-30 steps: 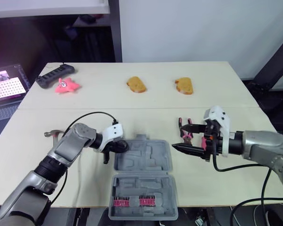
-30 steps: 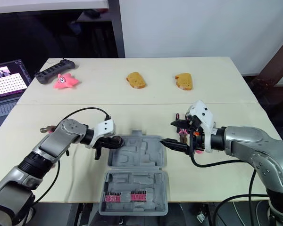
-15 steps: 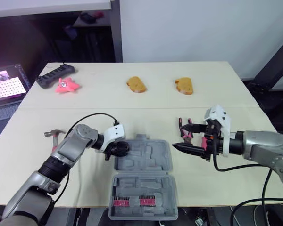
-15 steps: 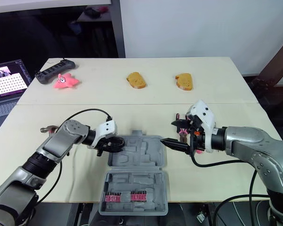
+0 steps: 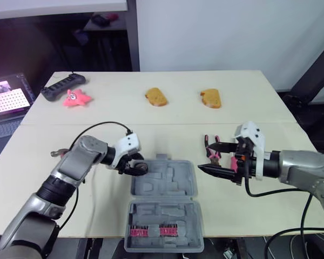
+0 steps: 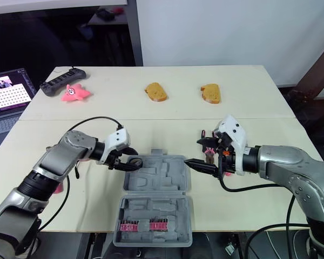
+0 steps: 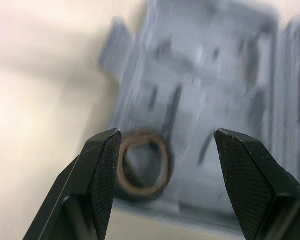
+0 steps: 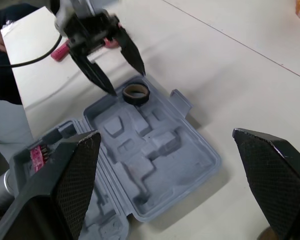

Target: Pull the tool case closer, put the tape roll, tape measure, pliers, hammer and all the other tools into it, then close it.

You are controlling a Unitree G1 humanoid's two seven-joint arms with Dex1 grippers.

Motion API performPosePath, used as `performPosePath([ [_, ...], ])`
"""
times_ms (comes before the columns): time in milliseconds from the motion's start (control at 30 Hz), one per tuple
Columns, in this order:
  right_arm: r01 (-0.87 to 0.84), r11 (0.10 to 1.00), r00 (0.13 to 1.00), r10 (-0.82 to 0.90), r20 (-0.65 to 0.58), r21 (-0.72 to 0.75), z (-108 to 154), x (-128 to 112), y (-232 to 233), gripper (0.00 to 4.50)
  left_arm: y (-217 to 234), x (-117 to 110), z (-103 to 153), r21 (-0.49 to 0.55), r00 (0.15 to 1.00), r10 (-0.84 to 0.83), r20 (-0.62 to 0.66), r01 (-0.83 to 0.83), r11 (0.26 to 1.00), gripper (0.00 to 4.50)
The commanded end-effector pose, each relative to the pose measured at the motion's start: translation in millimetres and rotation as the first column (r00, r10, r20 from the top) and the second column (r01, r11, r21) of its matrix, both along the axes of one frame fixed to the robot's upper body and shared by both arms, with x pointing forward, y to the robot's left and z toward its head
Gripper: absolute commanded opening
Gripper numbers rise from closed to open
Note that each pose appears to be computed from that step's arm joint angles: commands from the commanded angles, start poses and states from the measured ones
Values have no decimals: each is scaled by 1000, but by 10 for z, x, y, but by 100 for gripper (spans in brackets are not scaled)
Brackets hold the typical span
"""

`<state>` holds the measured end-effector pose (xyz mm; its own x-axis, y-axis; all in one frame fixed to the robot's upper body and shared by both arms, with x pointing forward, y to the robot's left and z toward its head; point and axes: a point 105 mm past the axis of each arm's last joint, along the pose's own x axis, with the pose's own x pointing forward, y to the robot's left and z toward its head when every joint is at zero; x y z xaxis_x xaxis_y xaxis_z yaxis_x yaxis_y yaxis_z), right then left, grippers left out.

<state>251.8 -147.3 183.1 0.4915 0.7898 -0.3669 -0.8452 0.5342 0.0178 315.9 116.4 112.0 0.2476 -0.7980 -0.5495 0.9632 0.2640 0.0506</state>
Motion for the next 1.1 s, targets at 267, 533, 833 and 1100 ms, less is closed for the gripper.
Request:
performPosePath([
  [267,-33,999,999,33,42,-9,136,6,16,450,152,35,38,-234,986,164,-17,-163,958,141],
  [533,-41,999,999,42,31,-28,155,-15,-22,450,-31,14,-205,-245,994,109,17,-101,964,141],
  [833,-40,998,999,41,29,-39,186,-31,-45,450,-53,3,-644,-158,996,61,61,-51,986,141],
  [1100,-39,998,999,40,29,-41,196,-24,-47,450,-46,-74,-698,-177,997,50,54,-40,983,141],
])
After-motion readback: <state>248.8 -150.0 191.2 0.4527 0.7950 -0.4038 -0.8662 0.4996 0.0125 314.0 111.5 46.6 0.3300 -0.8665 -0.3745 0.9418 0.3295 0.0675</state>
